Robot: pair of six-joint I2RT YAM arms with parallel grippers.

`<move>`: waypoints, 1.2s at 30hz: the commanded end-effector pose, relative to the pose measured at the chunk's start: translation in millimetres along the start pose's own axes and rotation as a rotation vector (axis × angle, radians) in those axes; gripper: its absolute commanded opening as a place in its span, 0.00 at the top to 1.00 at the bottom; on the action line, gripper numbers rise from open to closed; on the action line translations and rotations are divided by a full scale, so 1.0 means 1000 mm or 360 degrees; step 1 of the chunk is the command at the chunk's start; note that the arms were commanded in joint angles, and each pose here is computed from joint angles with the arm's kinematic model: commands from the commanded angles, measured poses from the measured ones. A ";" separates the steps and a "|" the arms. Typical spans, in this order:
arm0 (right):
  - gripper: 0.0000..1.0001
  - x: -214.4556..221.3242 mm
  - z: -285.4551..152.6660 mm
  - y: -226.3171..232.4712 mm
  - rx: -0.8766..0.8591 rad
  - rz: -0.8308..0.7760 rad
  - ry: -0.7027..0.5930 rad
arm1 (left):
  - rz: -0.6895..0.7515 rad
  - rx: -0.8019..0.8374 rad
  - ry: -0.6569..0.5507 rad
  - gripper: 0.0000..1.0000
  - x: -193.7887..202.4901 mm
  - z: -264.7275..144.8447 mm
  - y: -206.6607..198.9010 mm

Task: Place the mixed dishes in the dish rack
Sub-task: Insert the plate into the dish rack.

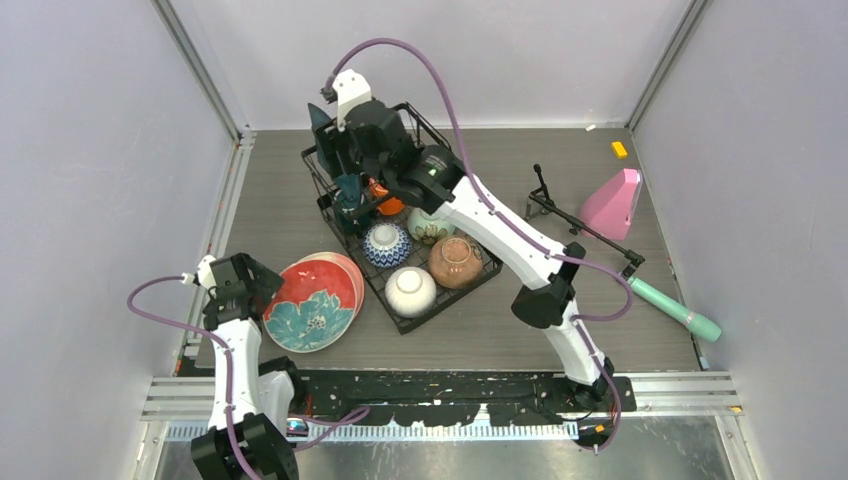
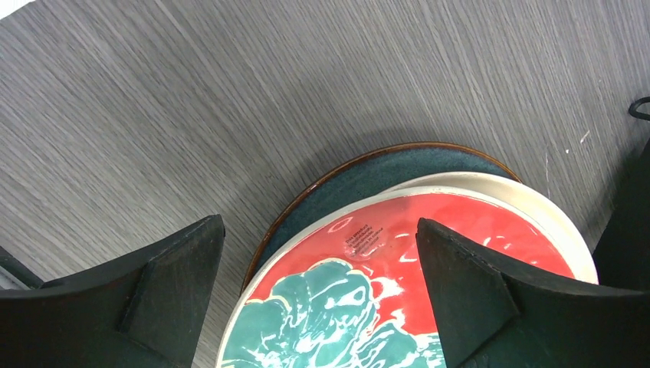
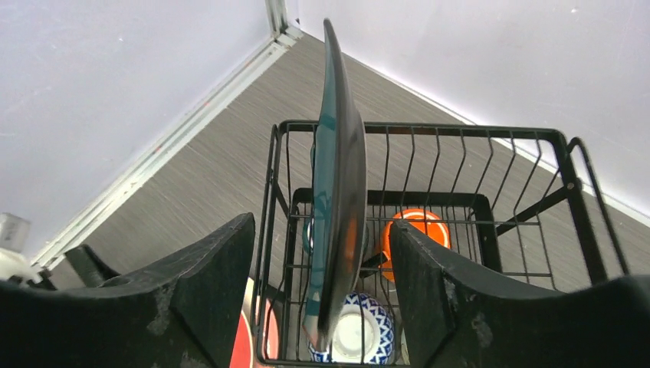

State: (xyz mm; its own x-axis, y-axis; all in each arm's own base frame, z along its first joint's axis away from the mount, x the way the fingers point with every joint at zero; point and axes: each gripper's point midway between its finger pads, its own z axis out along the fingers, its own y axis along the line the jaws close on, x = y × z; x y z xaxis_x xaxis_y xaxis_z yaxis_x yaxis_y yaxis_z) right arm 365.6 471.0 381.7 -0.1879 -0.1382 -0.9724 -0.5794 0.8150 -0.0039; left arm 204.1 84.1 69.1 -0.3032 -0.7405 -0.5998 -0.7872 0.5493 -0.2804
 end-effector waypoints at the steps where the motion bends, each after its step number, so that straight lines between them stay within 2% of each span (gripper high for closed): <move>1: 0.29 -0.084 -0.068 -0.011 -0.0119 0.0165 -0.0269 | -0.0029 -0.0034 -0.0115 0.00 -0.019 -0.003 -0.001; 6: 0.27 -0.098 -0.108 -0.020 -0.0160 0.0215 -0.0278 | -0.0030 -0.0079 -0.0145 0.00 -0.023 -0.006 0.004; 7: 0.27 -0.085 -0.104 -0.018 -0.0165 0.0216 -0.0231 | -0.0028 -0.0094 -0.0159 0.00 -0.025 -0.006 0.006; 8: 0.27 -0.098 -0.125 -0.024 -0.0181 0.0265 -0.0286 | -0.0028 -0.0108 -0.0168 0.00 -0.026 -0.007 0.008; 9: 0.27 -0.079 -0.117 -0.018 -0.0199 0.0274 -0.0239 | -0.0028 -0.0120 -0.0177 0.00 -0.026 -0.007 0.010; 10: 0.27 -0.093 -0.141 -0.024 -0.0229 0.0309 -0.0309 | -0.0027 -0.0128 -0.0183 0.00 -0.027 -0.007 0.011; 11: 0.27 -0.068 -0.131 -0.017 -0.0251 0.0328 -0.0254 | -0.0028 -0.0130 -0.0183 0.00 -0.026 -0.007 0.011; 12: 0.28 -0.075 -0.152 -0.021 -0.0279 0.0363 -0.0307 | -0.0030 -0.0126 -0.0181 0.00 -0.026 -0.006 0.011; 13: 0.28 -0.054 -0.148 -0.013 -0.0312 0.0373 -0.0266 | -0.0032 -0.0121 -0.0179 0.00 -0.025 -0.005 0.010; 14: 0.28 -0.057 -0.163 -0.015 -0.0334 0.0405 -0.0299 | -0.0033 -0.0117 -0.0177 0.00 -0.025 -0.004 0.010; 18: 0.29 -0.012 -0.173 0.001 -0.0415 0.0505 -0.0162 | -0.0036 -0.0115 -0.0176 0.00 -0.024 -0.003 0.010; 20: 0.30 0.029 -0.170 0.012 -0.0448 0.0535 -0.0035 | -0.0039 -0.0109 -0.0166 0.00 -0.021 -0.002 0.010; 21: 0.31 0.029 -0.175 0.016 -0.0478 0.0588 -0.0050 | -0.0037 -0.0108 -0.0160 0.00 -0.020 -0.001 0.010; 22: 0.31 0.056 -0.172 0.024 -0.0497 0.0580 0.0032 | -0.0037 -0.0108 -0.0158 0.00 -0.019 -0.001 0.010; 23: 0.31 0.057 -0.174 0.028 -0.0524 0.0627 0.0015 | -0.0036 -0.0106 -0.0158 0.00 -0.019 -0.001 0.010; 25: 0.32 0.085 -0.174 0.040 -0.0554 0.0662 0.0093 | -0.0032 -0.0093 -0.0152 0.00 -0.018 0.000 0.009; 28: 0.33 0.130 -0.166 0.058 -0.0572 0.0735 0.0237 | -0.0028 -0.0062 -0.0135 0.00 -0.014 0.002 0.006; 36: 0.38 0.192 -0.130 0.099 -0.0592 0.0783 0.0436 | -0.0058 -0.0030 -0.0112 0.00 -0.007 0.003 0.006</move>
State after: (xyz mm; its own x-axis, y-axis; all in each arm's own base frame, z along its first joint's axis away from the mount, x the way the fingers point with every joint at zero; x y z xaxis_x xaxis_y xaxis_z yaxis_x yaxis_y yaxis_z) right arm 164.6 421.9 220.4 -0.6426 -0.0707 -0.7629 -0.6253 0.6238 0.4689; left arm 193.9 93.2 61.7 -0.2755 -0.7328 -0.6221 -0.8233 0.5140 -0.2409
